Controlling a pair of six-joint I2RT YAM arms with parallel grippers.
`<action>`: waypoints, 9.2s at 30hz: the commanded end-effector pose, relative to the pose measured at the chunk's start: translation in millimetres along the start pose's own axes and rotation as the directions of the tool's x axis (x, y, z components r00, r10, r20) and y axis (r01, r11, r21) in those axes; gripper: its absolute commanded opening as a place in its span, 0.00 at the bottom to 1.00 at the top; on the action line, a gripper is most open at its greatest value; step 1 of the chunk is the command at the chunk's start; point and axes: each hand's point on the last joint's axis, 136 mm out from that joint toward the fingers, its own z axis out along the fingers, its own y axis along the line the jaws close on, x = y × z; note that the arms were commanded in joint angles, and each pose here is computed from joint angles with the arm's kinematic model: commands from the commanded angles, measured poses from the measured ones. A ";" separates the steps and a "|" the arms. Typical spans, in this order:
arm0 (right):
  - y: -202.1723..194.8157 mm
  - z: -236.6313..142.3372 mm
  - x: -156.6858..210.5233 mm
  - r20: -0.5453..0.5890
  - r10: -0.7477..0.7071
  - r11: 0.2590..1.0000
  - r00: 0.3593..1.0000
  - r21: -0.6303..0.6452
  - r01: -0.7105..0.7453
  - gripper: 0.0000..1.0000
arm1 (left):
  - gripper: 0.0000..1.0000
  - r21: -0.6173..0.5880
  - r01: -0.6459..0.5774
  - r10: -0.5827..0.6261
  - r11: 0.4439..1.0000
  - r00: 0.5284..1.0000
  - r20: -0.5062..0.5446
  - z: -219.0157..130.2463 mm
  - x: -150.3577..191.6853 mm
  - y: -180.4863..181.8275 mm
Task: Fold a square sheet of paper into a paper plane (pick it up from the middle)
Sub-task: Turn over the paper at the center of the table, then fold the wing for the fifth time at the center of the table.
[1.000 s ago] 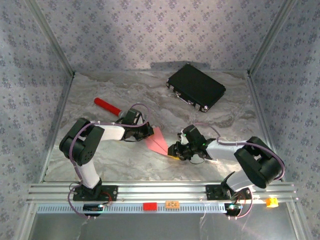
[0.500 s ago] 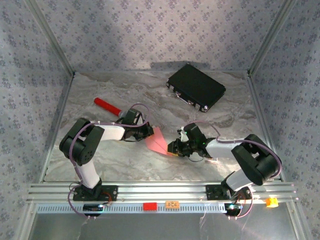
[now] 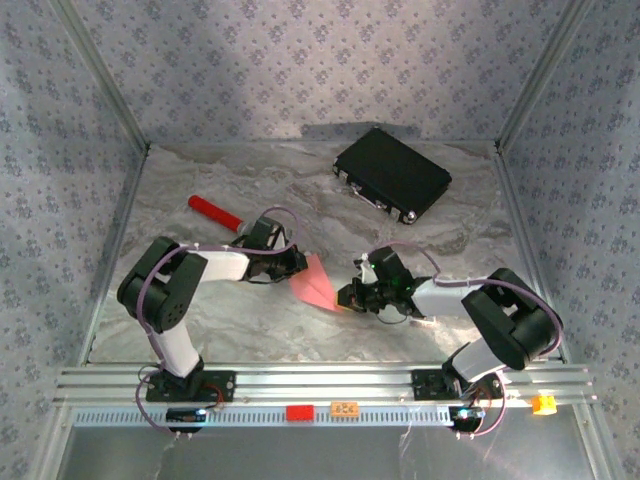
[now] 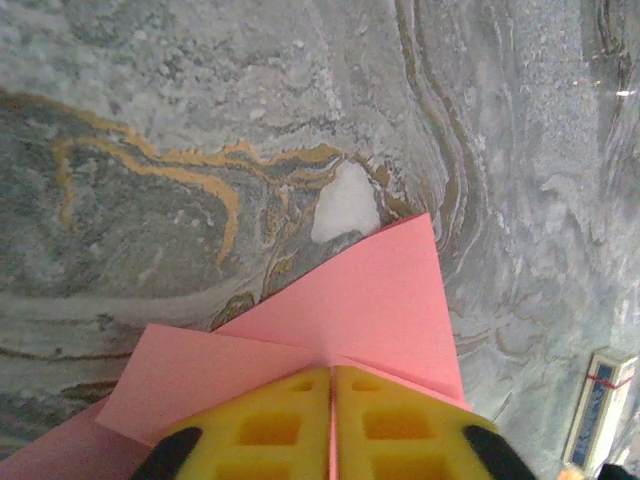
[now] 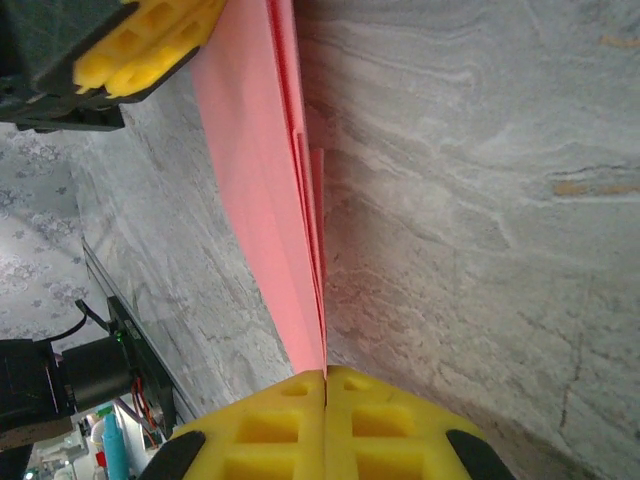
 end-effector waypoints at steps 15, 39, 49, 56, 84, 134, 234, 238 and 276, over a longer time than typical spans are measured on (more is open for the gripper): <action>6.4 -48.3 -11.1 0.130 -0.258 0.948 0.957 0.227 0.225 0.04 | 0.33 0.006 -0.134 0.130 0.991 0.968 0.214 -87.2 -11.6 -39.7; 27.7 -134.6 -23.5 0.414 -0.233 0.834 0.880 0.550 -0.038 0.03 | 0.36 0.048 -0.085 0.072 0.995 0.974 0.215 -107.6 9.1 -33.2; 40.0 -157.1 -29.5 0.419 -0.313 0.805 0.853 0.593 0.004 0.03 | 0.37 0.014 -0.105 0.099 0.994 0.962 0.253 -123.6 10.0 -28.4; 43.1 -166.3 -36.6 0.401 -0.397 0.757 0.826 0.651 0.048 0.03 | 0.38 -0.047 -0.137 0.145 0.989 0.936 0.320 -144.5 6.2 -17.5; 33.8 -134.7 -42.7 -0.132 -0.674 0.168 0.727 0.931 0.324 0.03 | 0.69 -0.120 0.008 0.050 0.993 0.877 0.479 -190.3 6.4 42.8; 2.6 29.7 -26.8 0.060 -0.086 0.991 0.994 0.110 0.079 0.09 | 0.42 -0.021 -0.018 0.023 1.000 0.956 0.291 -138.0 3.1 5.7; -39.4 -31.1 -79.2 0.269 0.155 0.965 0.950 0.167 -0.204 0.38 | 0.03 -0.003 -0.011 0.010 1.000 0.981 -0.194 35.2 48.1 -0.3; -40.8 -23.3 -81.7 0.247 0.161 0.965 0.956 0.163 -0.205 0.38 | 0.03 -0.001 -0.009 0.008 1.000 0.981 -0.192 35.1 47.6 -0.5; 1.8 -5.7 -54.2 0.132 0.228 0.974 0.965 -0.033 -0.226 0.43 | 0.03 0.003 -0.008 0.008 1.000 0.980 -0.197 36.6 47.4 -1.3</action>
